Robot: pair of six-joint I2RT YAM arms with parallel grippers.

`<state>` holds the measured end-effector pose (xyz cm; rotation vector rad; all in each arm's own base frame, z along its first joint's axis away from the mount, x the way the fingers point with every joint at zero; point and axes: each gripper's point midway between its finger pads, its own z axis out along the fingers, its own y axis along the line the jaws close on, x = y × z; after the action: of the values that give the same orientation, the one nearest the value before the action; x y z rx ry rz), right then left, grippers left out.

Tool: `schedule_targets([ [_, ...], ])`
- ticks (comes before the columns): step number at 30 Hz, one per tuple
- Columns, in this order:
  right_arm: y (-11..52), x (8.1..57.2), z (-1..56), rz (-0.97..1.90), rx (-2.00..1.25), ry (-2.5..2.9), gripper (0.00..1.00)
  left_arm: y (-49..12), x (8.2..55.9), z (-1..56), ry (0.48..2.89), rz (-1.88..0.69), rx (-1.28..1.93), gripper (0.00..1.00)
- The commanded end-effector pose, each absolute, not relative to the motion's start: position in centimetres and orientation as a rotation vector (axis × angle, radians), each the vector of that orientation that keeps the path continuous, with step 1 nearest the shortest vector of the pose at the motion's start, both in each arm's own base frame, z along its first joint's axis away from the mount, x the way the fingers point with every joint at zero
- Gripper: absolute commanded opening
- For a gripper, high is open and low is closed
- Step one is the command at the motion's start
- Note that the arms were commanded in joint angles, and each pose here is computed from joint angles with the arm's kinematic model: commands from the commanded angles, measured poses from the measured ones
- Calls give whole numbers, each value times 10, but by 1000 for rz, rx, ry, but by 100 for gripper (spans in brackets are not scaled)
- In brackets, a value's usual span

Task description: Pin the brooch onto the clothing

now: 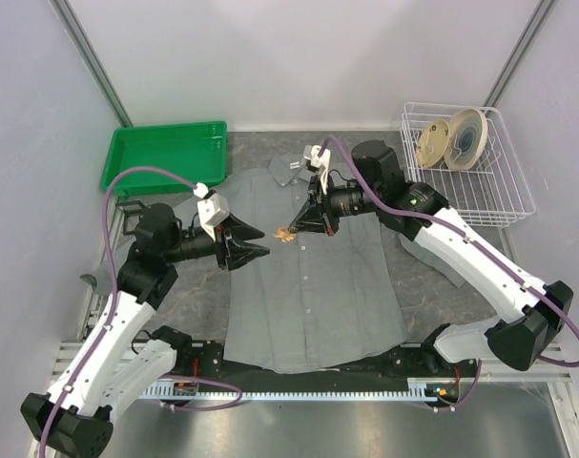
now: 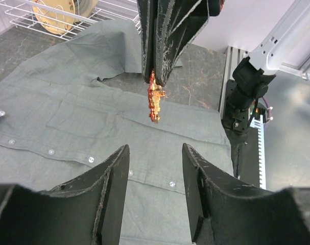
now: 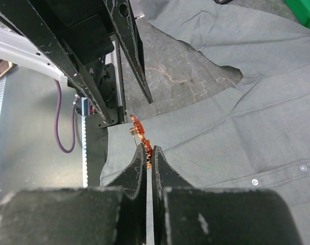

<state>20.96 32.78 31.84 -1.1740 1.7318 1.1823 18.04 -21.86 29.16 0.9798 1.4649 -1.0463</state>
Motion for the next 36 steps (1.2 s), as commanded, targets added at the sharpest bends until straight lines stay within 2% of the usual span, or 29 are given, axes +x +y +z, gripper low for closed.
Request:
schedule_targets([
  [1, 331, 203, 334, 1250, -1140, 1696, 0, -224, 179, 309, 1450, -1123, 917, 52],
  [18, 336, 196, 331, 1274, -1159, 1686, 0, -231, 176, 313, 1457, -1180, 906, 49],
  [36, 340, 196, 329, 1255, -1199, 1662, 0, -238, 178, 316, 1459, -1222, 914, 34],
])
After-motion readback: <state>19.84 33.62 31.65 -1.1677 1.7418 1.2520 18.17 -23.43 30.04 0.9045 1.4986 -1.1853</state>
